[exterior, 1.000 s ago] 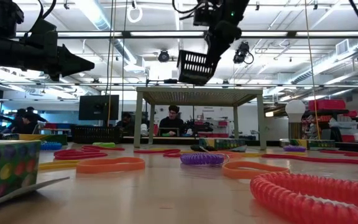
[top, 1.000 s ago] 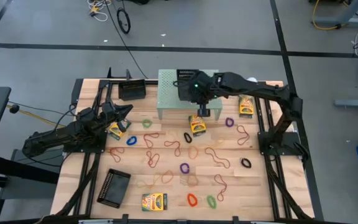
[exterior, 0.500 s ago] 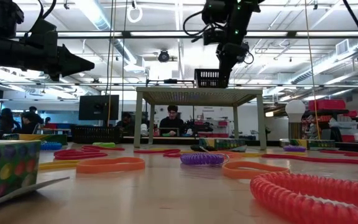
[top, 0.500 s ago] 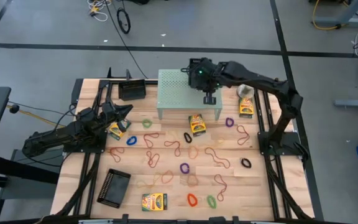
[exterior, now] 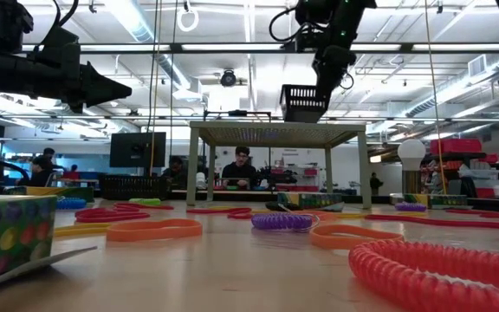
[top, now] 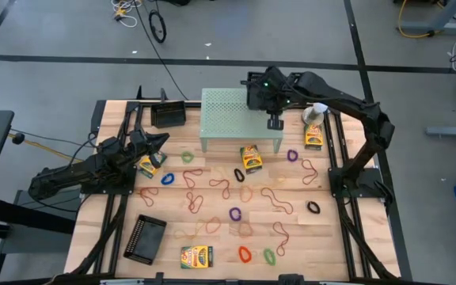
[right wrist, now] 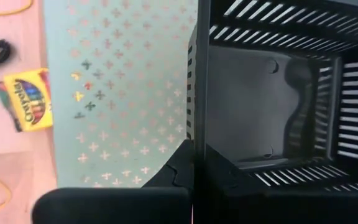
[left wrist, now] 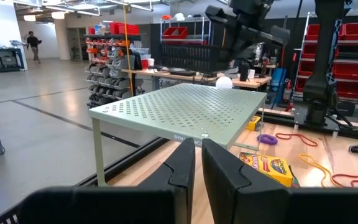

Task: Pick & Place Office Desk Supplies
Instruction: Put the black bin on the shelf

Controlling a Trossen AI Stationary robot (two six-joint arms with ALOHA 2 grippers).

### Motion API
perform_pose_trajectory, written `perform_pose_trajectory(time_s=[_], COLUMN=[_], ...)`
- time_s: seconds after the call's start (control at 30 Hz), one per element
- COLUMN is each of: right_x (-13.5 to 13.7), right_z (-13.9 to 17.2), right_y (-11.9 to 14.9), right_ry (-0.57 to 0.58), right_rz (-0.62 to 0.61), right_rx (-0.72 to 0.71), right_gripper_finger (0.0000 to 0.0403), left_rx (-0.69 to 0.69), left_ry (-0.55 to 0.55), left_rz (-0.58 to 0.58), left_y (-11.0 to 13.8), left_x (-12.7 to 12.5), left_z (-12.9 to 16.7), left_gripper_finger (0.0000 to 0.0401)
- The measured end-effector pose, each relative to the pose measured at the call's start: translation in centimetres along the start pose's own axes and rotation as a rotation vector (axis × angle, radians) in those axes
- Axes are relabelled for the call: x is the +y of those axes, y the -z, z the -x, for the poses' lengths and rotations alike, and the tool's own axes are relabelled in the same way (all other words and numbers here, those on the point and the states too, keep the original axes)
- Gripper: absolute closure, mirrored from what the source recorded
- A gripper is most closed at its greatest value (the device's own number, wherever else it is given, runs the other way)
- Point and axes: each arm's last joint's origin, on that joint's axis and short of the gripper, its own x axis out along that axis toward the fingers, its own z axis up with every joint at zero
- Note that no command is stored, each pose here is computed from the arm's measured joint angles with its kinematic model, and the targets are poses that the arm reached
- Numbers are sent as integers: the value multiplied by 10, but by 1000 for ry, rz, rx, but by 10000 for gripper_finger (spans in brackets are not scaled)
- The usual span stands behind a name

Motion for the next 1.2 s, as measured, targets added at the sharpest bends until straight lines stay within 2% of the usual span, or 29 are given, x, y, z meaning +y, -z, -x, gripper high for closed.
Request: perform_pose_trajectory(time_s=[0.47, 1.2], right_x=[-8, -4], right_z=[-2, -5], right_y=[5, 2], right_ry=[-13, -41], right_rz=[-15, 5], right_rx=[-31, -41], right_gripper_finger=[396, 396], left_rx=[0, 0], left_ry=[0, 0], left_rz=[0, 0], left_y=[0, 0], left_x=[0, 0], left_z=[0, 0], left_gripper_finger=[364, 364])
